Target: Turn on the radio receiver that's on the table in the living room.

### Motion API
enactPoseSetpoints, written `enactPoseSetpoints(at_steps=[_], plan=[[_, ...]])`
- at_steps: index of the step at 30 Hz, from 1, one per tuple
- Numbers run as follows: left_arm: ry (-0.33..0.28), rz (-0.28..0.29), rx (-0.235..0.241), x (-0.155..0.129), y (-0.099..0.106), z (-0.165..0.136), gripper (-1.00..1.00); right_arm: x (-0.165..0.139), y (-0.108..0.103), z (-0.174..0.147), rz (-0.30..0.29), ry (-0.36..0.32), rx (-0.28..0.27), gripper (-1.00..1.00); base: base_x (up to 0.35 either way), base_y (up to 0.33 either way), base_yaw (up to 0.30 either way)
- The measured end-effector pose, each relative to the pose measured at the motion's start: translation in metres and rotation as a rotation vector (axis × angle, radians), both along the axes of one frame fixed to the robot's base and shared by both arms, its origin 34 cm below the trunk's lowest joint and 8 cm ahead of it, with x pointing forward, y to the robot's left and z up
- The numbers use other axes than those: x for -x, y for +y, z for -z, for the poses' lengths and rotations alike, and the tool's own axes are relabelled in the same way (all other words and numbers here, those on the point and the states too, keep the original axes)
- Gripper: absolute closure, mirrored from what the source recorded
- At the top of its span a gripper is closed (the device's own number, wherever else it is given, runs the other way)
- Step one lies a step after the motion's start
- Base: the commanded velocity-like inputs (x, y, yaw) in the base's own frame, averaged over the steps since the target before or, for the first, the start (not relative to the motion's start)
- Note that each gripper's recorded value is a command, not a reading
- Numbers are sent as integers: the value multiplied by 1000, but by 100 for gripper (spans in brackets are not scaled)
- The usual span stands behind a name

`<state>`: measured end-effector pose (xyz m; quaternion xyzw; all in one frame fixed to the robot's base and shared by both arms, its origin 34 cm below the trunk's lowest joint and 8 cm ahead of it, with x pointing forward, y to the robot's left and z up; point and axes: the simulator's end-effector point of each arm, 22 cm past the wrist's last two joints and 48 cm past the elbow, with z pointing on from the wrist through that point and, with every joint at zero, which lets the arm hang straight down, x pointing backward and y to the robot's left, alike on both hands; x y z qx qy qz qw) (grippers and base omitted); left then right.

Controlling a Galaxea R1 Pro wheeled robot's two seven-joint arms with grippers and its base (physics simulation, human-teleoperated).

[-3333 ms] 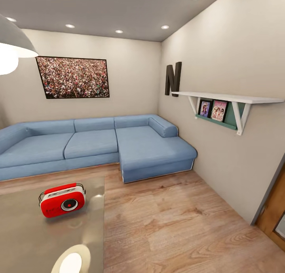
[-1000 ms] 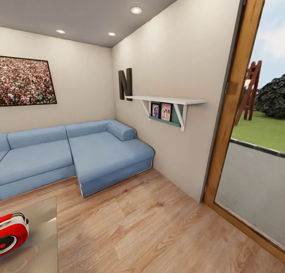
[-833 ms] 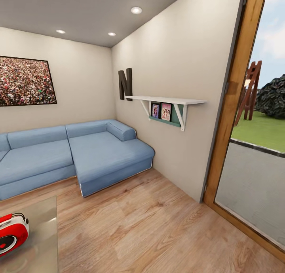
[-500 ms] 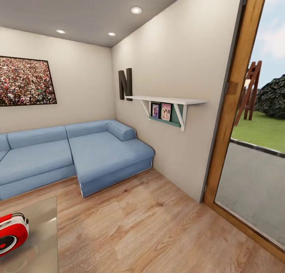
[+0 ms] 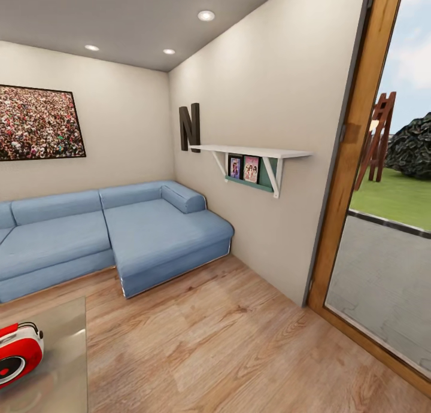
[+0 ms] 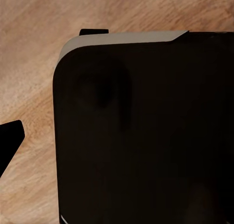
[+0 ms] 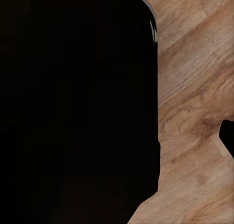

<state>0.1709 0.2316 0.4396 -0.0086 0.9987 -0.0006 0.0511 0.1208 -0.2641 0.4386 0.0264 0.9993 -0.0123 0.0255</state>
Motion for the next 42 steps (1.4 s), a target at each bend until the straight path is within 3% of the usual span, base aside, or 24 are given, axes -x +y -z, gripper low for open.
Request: enactPoseSetpoints(at_steps=[25, 42], plan=[[5, 0, 2, 1, -1, 0, -100, 2, 3, 0, -4, 7, -13, -100, 0, 0, -1], [-4, 5, 3, -3, -2, 0, -100, -4, 1, 0, 2, -10, -4, -100, 12, -1, -232]])
